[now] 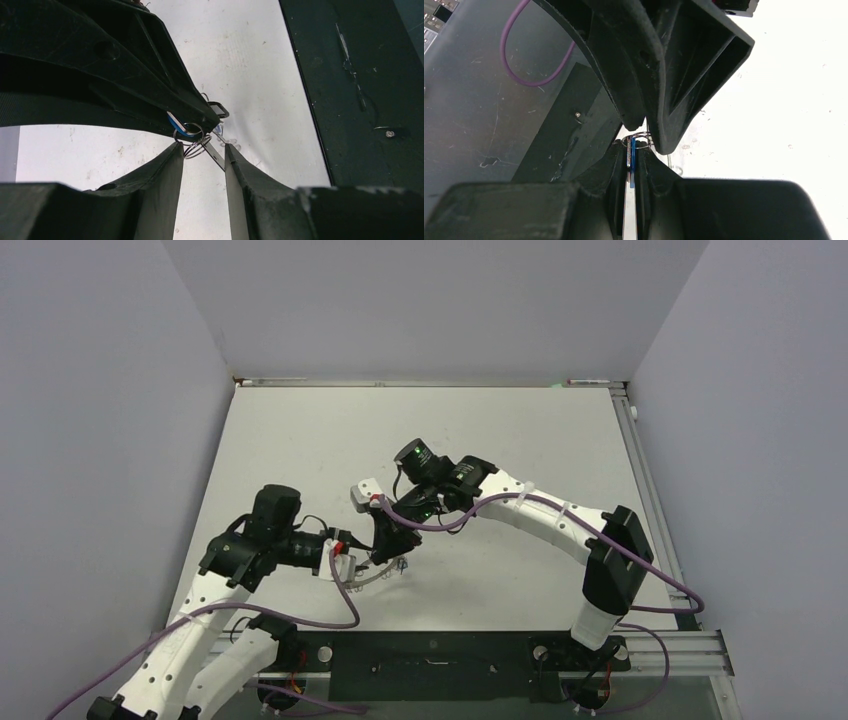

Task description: Remove the keys from the keyring

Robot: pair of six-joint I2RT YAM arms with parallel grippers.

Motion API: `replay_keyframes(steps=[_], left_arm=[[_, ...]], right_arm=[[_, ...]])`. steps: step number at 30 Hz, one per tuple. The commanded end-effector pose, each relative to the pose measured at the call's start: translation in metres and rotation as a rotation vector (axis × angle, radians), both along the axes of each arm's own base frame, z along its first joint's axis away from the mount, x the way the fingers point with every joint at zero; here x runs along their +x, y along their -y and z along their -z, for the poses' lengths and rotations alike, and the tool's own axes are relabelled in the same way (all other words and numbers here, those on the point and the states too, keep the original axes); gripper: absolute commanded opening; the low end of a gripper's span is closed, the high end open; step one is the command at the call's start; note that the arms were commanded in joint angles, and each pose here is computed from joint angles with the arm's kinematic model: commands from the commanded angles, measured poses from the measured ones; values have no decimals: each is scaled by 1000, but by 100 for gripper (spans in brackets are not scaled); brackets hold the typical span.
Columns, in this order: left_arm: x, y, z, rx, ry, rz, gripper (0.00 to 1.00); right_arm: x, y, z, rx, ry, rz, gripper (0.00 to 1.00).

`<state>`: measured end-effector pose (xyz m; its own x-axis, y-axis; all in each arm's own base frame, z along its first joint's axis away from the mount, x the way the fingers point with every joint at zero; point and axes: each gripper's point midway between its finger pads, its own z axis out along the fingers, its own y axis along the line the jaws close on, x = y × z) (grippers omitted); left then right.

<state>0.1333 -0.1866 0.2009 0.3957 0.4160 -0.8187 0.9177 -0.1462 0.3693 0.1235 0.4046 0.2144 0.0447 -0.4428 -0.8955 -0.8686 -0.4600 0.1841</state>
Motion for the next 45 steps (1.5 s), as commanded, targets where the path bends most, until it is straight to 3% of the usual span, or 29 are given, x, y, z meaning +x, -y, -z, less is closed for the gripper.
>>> replay_keyframes(steps=[1, 10, 13, 20, 27, 45], left_arm=[[-4, 6, -15, -29, 20, 29, 31], [-10, 5, -9, -8, 11, 31, 12], [-8, 4, -7, -2, 6, 12, 0], [-4, 0, -4, -16, -17, -84, 0], [9, 5, -21, -119, -58, -200, 0], [13, 9, -34, -223, -99, -280, 0]], right_arm=[[-5, -10, -30, 113, 46, -63, 5], [-6, -9, -30, 113, 50, -67, 5], [-7, -8, -30, 113, 52, -67, 5], [8, 5, -24, 101, 48, -19, 5], [19, 12, -5, 55, 75, 45, 5], [34, 0, -3, 50, 75, 137, 5]])
